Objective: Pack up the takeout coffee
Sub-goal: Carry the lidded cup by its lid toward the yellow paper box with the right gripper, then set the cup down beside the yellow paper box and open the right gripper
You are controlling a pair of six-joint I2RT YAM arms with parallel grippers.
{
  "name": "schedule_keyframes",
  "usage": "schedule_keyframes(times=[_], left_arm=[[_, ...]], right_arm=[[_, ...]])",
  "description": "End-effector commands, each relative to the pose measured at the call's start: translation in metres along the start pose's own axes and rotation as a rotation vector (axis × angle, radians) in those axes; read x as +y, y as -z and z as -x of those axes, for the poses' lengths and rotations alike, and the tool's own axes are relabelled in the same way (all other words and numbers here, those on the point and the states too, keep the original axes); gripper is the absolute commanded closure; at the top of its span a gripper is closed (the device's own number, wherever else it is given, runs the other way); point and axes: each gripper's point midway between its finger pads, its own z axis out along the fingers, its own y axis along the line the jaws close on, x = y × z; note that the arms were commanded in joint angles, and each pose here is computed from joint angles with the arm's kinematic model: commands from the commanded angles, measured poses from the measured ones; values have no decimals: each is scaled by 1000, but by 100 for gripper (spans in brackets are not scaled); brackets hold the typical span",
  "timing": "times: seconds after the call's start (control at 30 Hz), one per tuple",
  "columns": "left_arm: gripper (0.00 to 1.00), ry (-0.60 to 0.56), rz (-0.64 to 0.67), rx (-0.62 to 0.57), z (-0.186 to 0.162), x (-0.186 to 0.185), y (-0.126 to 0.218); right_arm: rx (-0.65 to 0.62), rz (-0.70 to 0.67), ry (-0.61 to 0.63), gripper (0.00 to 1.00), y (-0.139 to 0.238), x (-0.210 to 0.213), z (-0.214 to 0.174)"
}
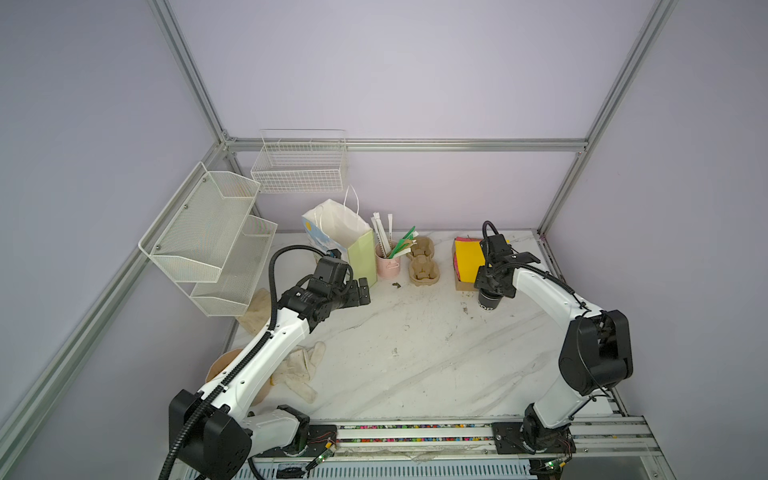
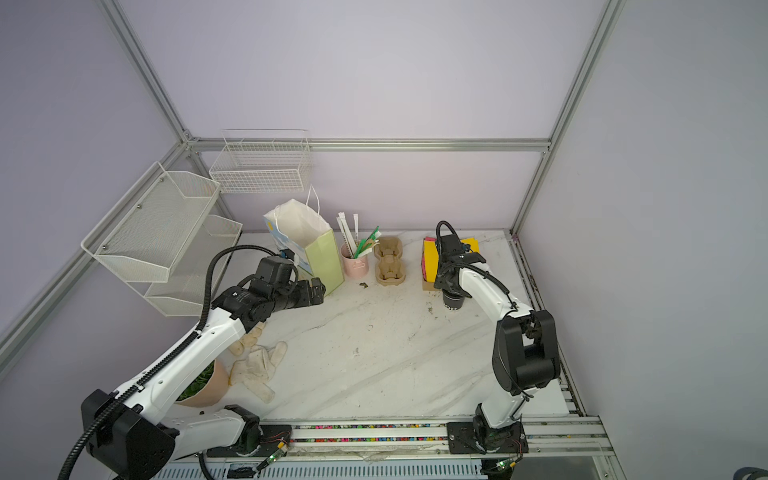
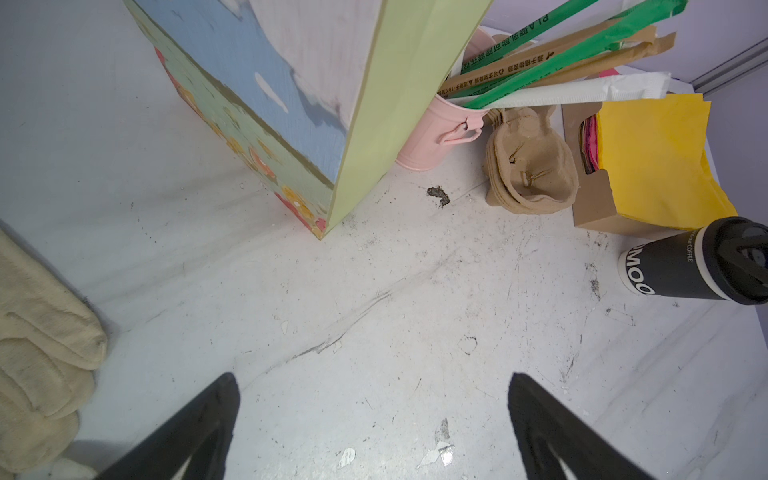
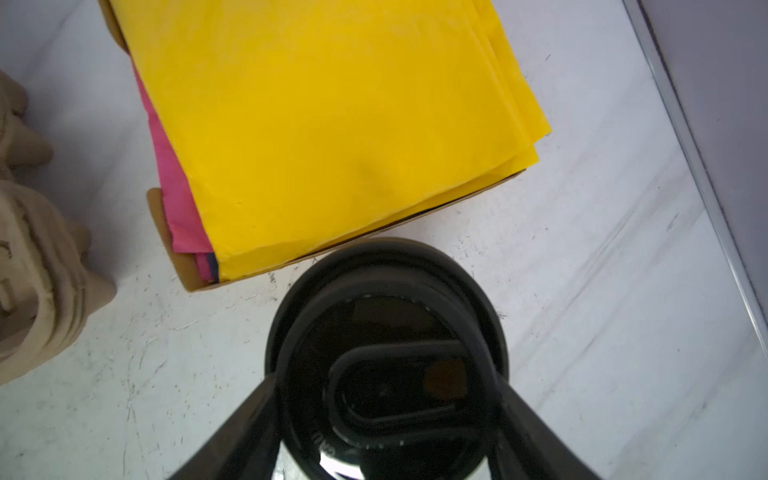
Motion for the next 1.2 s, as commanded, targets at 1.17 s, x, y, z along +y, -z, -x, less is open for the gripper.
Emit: schedule_keyframes(times=[1.17], left_arm=[[0,-17,-33,-59,7,0,12]], right_arm=[[-84,535,-101,18,76,74,46]])
